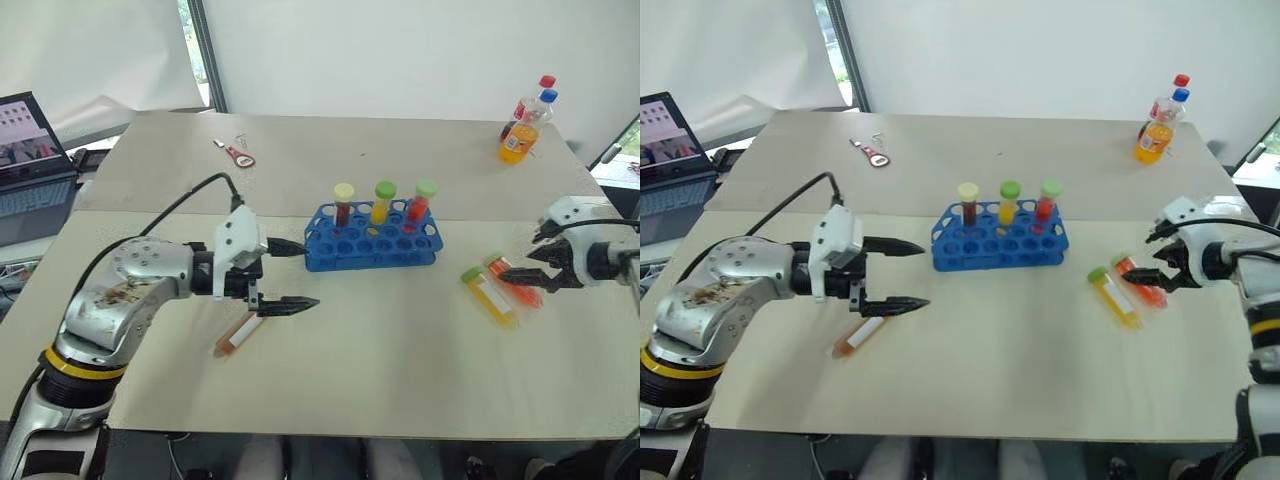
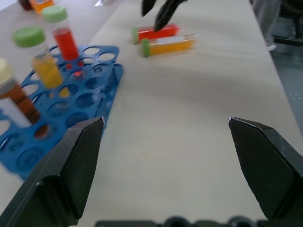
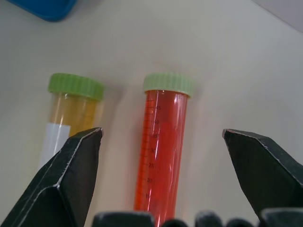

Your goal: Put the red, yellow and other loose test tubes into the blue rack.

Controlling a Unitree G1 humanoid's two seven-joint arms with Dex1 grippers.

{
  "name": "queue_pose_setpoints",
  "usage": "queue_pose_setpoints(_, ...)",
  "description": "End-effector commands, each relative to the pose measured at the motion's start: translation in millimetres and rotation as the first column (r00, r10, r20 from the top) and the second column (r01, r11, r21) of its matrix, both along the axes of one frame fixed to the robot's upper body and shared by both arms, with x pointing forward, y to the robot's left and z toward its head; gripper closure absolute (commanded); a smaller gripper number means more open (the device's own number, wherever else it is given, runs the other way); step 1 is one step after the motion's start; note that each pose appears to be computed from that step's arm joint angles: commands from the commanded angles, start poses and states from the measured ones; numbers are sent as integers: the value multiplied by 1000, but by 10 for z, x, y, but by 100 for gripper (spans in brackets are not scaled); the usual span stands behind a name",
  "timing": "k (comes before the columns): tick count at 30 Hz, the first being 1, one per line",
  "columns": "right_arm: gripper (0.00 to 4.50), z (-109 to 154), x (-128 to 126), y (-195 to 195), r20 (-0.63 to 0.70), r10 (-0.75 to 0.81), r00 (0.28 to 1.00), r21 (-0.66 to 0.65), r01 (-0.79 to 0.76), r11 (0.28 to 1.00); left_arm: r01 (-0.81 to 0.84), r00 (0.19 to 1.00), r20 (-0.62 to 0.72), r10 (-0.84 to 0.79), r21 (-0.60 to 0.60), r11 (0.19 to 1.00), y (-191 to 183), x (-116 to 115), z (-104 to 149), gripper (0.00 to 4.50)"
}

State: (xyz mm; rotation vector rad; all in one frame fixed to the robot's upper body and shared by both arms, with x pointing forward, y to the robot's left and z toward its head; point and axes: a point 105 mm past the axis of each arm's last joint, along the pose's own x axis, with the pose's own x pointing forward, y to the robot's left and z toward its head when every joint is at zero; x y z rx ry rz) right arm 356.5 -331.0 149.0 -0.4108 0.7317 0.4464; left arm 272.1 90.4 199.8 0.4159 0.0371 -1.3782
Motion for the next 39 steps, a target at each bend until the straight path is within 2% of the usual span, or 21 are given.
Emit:
queue_pose_setpoints(1, 0, 25, 71, -147, 3, -67, 998, -56, 67, 996, 56, 997, 62, -55, -1, 998, -120, -22, 61, 3)
queue_pose_setpoints(8, 0, -55, 160, -99, -49, -86, 995, -25, 84, 996, 95, 992, 84, -94, -7, 995, -246, -10, 39, 3)
queue_pose_setpoints(11, 83, -74, 179, -53, -71, -74, 995, -7, 74, 997, 117, 990, 79, -115, -14, 993, -282, -11, 41, 0)
queue_pose_setpoints(18, 325, -92, 183, -38, -95, -60, 994, -12, 59, 998, 163, 984, 79, -162, -7, 987, -352, -11, 22, 0)
queue_pose_setpoints(19, 348, -82, 185, -42, -92, -64, 994, -9, 63, 998, 167, 983, 78, -166, -8, 986, -361, -6, 20, 0)
queue_pose_setpoints(24, 350, 65, 171, -75, -53, -58, 997, 14, 59, 998, 167, 983, 79, -166, -3, 986, -354, 22, 16, 0)
queue_pose_setpoints(28, 350, 501, 132, -30, 85, 11, 996, 44, -14, 999, 138, 987, 83, -138, 7, 990, -286, 67, 19, 0)
queue_pose_setpoints(31, 350, 821, 30, 190, 240, 77, 968, 94, -102, 990, 105, 991, 80, -104, -13, 994, -236, 102, 38, 0)
queue_pose_setpoints(33, 350, 967, -81, 460, 378, 125, 918, 142, -190, 971, 88, 994, 71, -85, -34, 996, -219, 112, 46, 0)
queue_pose_setpoints(35, 350, 1047, -189, 739, 545, 145, 826, 152, -268, 951, 56, 996, 68, -51, -68, 996, -213, 156, 74, 0)
queue_pose_setpoints(37, 350, 1068, -249, 947, 680, 88, 728, 196, -297, 935, 44, 997, 70, -37, -89, 995, -225, 177, 96, 0)
queue_pose_setpoints(39, 350, 1055, -272, 1087, 751, 4, 660, 254, -295, 921, 42, 997, 72, -35, -103, 994, -241, 182, 114, 0)
